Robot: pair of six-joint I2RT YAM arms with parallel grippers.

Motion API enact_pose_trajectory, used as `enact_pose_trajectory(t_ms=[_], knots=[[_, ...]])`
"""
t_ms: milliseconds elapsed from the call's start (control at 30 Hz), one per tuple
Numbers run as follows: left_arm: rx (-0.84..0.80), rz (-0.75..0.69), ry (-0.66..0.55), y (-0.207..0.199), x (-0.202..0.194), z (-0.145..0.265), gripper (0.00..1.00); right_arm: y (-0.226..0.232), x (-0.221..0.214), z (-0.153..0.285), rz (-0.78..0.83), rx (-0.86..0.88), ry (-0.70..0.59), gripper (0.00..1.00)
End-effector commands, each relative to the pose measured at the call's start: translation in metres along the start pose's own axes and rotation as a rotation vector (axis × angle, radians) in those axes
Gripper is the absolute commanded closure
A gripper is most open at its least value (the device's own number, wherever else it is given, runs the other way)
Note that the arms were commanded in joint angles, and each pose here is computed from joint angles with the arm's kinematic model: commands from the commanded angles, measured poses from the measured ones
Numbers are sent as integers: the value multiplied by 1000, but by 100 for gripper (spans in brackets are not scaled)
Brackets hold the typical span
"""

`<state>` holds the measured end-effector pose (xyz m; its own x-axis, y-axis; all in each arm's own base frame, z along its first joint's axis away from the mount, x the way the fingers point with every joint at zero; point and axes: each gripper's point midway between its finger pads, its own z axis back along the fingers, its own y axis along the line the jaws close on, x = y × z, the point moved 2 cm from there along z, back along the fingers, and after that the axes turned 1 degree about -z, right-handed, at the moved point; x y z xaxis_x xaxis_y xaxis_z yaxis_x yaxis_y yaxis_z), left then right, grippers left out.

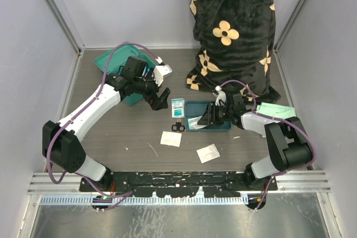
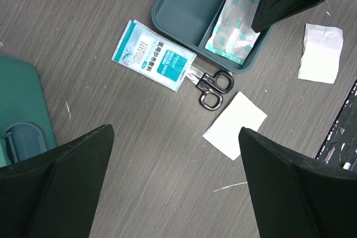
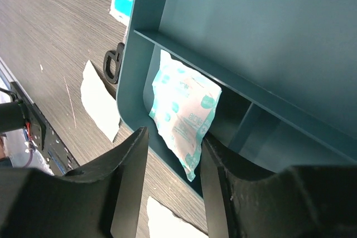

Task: Organize the medicine kit
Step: Place the medical item at the medicine box compartment.

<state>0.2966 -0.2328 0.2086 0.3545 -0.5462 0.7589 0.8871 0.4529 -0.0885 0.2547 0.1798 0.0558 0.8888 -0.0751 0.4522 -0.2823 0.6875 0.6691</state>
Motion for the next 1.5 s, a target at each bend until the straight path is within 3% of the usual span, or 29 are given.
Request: enact_pose_trajectory(t_ms=[0, 533, 967, 1167, 1467], knots=[[25, -45, -45, 3, 11, 8, 3, 8, 16, -2, 72, 6, -20, 52], [26, -50, -37, 4, 9, 7, 0, 15, 23, -1, 170, -34, -16, 44], [43, -67, -25, 7, 5, 7, 2, 21, 22, 2, 208, -21, -1, 44], [26, -137, 15, 4, -11, 1, 2, 28, 21, 2, 248, 14, 23, 43], [-111, -316, 110, -26, -47, -23, 2, 27, 39, 19, 378, -82, -7, 38]])
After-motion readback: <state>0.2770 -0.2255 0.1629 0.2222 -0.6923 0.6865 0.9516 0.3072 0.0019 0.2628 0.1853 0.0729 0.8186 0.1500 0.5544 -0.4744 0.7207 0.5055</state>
